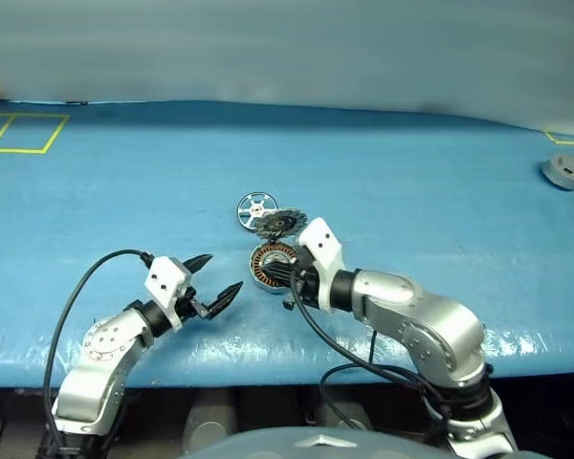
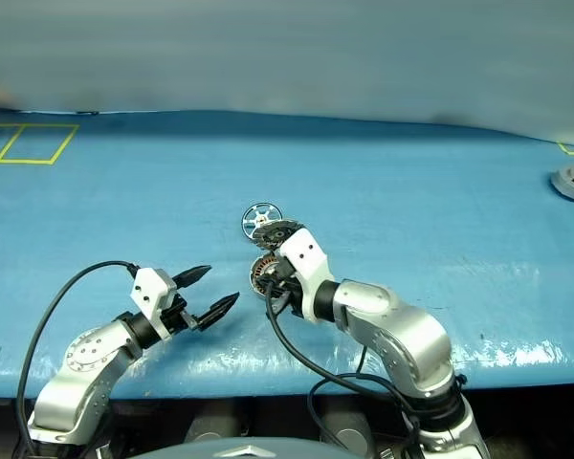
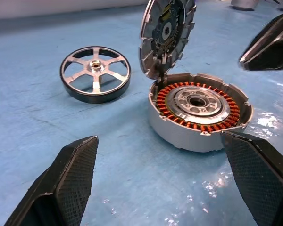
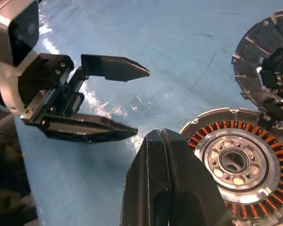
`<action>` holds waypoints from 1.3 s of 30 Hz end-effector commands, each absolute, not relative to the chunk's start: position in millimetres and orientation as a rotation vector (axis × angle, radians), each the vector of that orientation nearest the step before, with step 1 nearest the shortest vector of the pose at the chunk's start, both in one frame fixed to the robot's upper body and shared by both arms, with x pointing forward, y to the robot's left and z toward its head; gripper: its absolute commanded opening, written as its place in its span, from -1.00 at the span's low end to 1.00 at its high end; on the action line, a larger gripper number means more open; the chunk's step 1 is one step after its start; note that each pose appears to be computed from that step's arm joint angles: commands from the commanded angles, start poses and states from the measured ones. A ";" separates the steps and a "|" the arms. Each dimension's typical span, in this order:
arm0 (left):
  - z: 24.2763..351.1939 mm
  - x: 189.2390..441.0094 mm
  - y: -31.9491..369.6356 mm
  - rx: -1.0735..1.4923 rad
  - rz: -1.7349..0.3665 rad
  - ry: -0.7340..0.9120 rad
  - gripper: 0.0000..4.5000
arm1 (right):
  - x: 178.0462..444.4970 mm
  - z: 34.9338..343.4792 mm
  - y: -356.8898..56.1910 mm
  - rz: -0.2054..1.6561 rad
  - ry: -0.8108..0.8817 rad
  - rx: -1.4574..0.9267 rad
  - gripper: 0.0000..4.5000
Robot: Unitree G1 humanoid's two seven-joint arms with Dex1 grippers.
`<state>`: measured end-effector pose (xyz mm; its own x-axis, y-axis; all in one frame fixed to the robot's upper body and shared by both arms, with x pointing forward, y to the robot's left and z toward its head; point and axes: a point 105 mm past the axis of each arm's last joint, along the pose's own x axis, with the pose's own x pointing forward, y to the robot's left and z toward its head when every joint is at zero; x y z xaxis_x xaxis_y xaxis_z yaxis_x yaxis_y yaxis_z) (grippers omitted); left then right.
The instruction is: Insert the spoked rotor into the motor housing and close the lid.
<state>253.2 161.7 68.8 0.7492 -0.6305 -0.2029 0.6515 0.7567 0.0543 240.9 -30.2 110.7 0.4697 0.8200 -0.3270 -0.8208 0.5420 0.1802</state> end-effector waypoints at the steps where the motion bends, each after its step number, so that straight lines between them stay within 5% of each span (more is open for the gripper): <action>1: 82.1 268.9 185.4 0.176 -0.634 0.192 1.00 | 236.4 109.4 -42.2 0.969 0.357 -0.041 -0.98; 6: 99.0 297.3 209.2 0.226 -0.570 0.198 0.75 | 238.5 101.7 -49.8 0.892 0.354 -0.009 -1.00; 9: 109.0 311.7 207.4 0.293 -0.625 0.179 0.30 | 239.8 98.5 -50.4 0.867 0.353 -0.005 -1.00; 17: 123.6 354.9 181.8 0.451 -0.878 0.271 0.30 | 244.0 96.5 -46.9 0.848 0.335 0.001 -1.00; 23: 142.4 382.8 155.6 0.625 -1.044 0.359 0.98 | 244.9 96.4 -45.9 0.842 0.325 0.001 -1.00; 30: 157.8 405.4 132.5 0.851 -1.118 0.363 0.98 | 243.4 94.9 -47.5 0.812 0.324 0.019 -1.00; 39: 132.9 408.3 116.3 0.957 -1.199 0.297 0.98 | 243.4 94.9 -49.8 0.766 0.316 0.040 -1.00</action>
